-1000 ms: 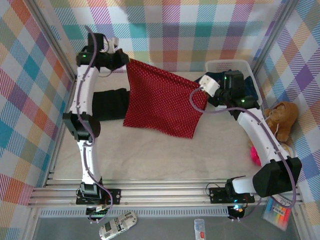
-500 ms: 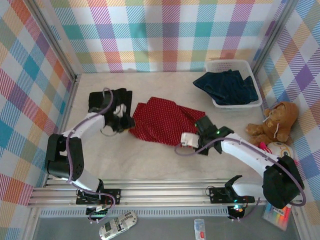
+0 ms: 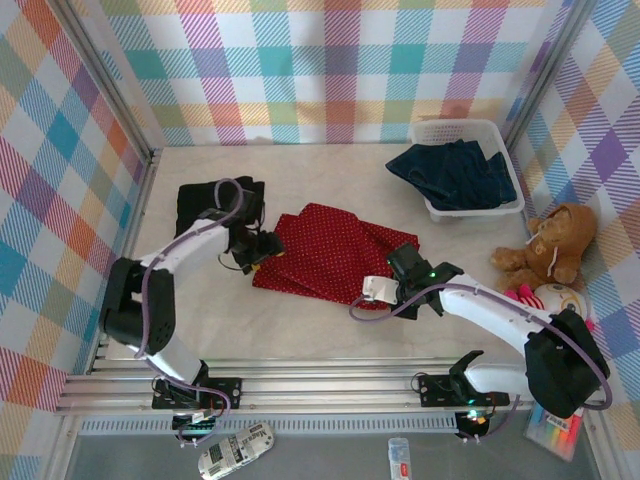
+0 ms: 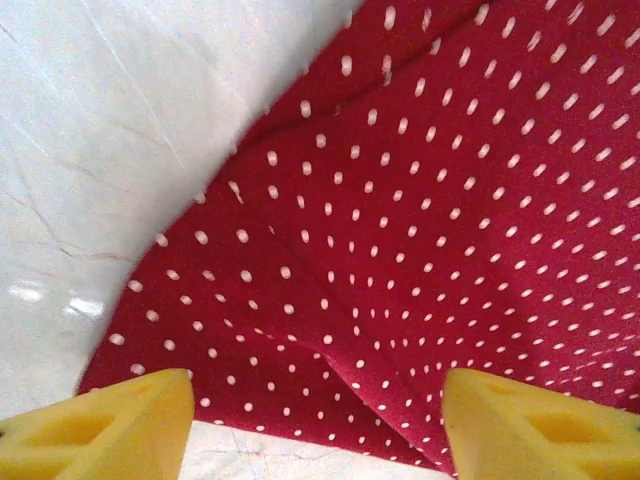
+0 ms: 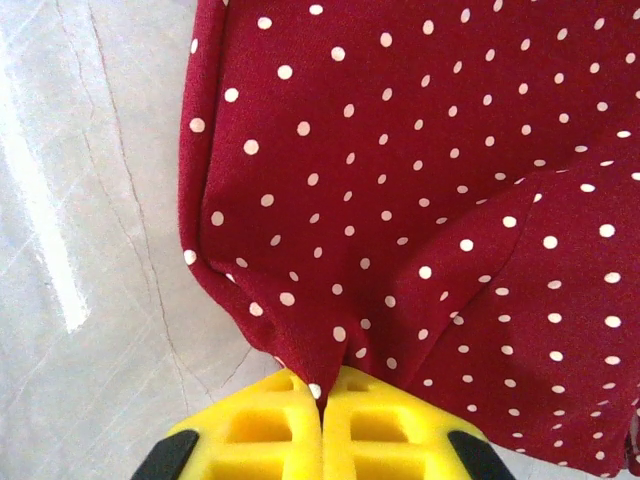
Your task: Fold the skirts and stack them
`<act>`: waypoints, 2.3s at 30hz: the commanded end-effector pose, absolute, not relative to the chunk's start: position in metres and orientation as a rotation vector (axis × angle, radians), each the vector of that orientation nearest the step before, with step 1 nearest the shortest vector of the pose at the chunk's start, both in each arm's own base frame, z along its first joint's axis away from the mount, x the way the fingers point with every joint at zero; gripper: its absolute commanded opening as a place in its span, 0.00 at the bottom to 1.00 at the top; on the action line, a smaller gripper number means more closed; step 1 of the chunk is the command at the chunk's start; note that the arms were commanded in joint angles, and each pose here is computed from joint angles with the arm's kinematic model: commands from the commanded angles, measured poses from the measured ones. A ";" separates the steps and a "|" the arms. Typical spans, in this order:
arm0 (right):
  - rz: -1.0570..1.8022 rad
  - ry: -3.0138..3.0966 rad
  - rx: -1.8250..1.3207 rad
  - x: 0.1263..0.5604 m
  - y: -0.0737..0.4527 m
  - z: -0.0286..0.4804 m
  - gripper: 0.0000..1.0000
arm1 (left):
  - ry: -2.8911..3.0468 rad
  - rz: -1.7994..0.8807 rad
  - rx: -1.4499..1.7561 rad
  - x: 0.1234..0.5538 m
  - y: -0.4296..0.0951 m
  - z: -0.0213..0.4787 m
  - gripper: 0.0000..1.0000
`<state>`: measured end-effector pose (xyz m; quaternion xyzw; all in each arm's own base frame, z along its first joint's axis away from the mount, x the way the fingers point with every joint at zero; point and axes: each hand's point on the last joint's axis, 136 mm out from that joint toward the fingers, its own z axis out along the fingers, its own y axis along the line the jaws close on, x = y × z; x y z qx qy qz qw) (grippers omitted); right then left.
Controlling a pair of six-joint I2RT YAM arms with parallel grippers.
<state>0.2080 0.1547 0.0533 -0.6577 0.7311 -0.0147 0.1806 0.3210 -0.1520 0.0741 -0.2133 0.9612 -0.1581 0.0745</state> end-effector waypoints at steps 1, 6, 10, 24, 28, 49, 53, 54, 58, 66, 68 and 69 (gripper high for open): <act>-0.031 2.046 -1.847 0.212 0.160 0.056 0.00 | 2.917 -0.358 -0.725 0.321 -0.149 0.064 0.64; -0.028 2.033 -1.837 0.213 0.162 0.058 0.00 | 2.984 -0.332 -0.726 0.328 -0.166 0.042 0.54; -0.031 2.040 -1.835 0.212 0.161 0.058 0.00 | 3.006 -0.275 -0.735 0.332 -0.165 0.029 0.52; -0.062 2.002 -1.766 0.220 0.162 0.078 0.00 | 2.992 -0.277 -0.702 0.330 -0.168 0.039 0.01; -0.081 1.954 -1.658 0.230 0.160 0.118 0.00 | 2.858 -0.283 -0.642 0.346 -0.161 0.089 0.00; -0.118 1.544 -1.109 0.308 0.170 0.413 0.00 | 1.765 -0.242 -0.330 0.398 -0.096 0.481 0.00; -0.070 1.528 -1.120 0.304 0.174 0.423 0.00 | 1.716 -0.213 -0.276 0.387 -0.090 0.509 0.00; -0.056 1.513 -1.127 0.299 0.175 0.425 0.00 | 1.707 -0.205 -0.267 0.383 -0.087 0.514 0.00; 0.005 1.445 -1.142 0.274 0.176 0.440 0.00 | 1.694 -0.232 -0.226 0.360 -0.084 0.529 0.00; 0.146 1.295 -1.156 0.195 0.165 0.474 0.00 | 1.642 -0.382 -0.155 0.294 -0.079 0.555 0.00; 0.163 1.295 -1.149 0.184 0.161 0.478 0.00 | 1.621 -0.426 -0.135 0.284 -0.082 0.562 0.00; 0.167 1.288 -1.145 0.180 0.160 0.480 0.00 | 1.613 -0.457 -0.123 0.281 -0.085 0.565 0.00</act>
